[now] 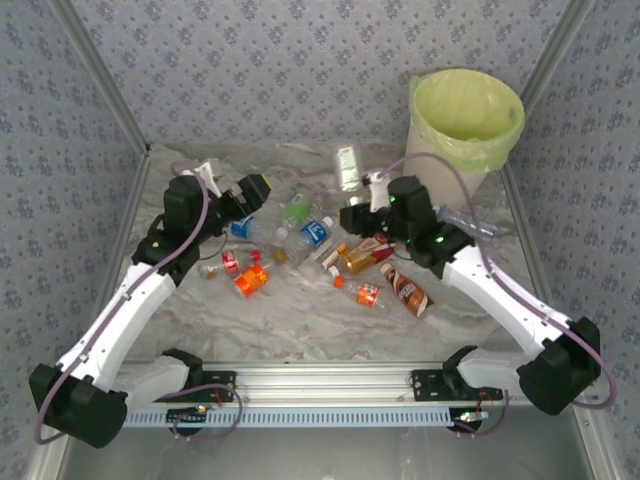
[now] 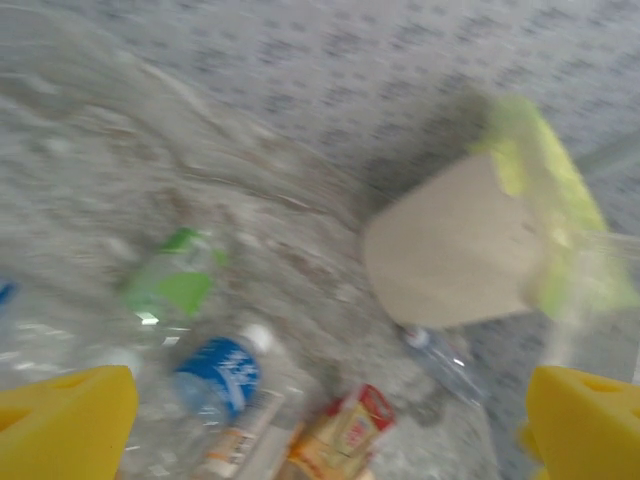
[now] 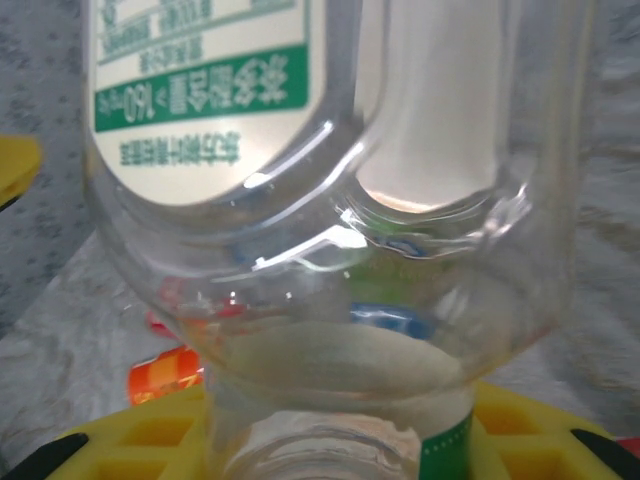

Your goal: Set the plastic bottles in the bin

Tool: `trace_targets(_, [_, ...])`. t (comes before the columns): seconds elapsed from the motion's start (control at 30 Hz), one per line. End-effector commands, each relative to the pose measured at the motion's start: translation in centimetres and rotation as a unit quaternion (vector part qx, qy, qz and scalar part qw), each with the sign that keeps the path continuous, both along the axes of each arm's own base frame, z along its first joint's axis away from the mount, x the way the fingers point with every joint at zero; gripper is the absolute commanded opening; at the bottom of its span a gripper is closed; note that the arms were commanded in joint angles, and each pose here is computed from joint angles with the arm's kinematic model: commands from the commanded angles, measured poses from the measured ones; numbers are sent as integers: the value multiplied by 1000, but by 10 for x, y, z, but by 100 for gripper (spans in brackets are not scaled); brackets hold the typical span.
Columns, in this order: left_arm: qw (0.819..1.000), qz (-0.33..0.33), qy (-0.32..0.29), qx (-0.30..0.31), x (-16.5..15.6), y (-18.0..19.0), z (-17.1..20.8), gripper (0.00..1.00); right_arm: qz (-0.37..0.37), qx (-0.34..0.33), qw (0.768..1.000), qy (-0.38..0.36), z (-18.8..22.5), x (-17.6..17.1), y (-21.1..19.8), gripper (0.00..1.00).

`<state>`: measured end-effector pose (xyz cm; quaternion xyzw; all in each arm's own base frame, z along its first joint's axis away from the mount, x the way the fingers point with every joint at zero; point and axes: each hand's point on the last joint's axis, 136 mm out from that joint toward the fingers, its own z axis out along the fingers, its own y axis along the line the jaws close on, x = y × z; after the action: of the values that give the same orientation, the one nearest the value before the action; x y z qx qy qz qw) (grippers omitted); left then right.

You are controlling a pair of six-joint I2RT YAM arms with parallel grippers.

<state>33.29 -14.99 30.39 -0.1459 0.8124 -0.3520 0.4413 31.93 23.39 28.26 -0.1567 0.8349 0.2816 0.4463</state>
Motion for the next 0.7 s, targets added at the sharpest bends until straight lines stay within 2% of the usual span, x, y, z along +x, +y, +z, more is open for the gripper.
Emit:
trace_targets(0.0, [992, 81, 55, 79, -8, 47, -28, 99, -38, -48, 998, -28, 36, 4, -49, 8])
trace_targets(0.13, [980, 124, 86, 129, -15, 78, -53, 99, -99, -60, 991, -62, 72, 26, -97, 9])
trace_targets(0.33, [967, 157, 145, 139, -16, 103, -91, 99, -191, -84, 975, -76, 106, 75, -168, 12])
trace_targets(0.5, [952, 191, 199, 132, -16, 121, -125, 100, -247, -101, 962, -60, 107, 128, -217, 15])
trace_targets(0.67, [942, 211, 239, 109, -20, 128, -151, 99, -282, -124, 951, -19, 83, 171, -252, 21])
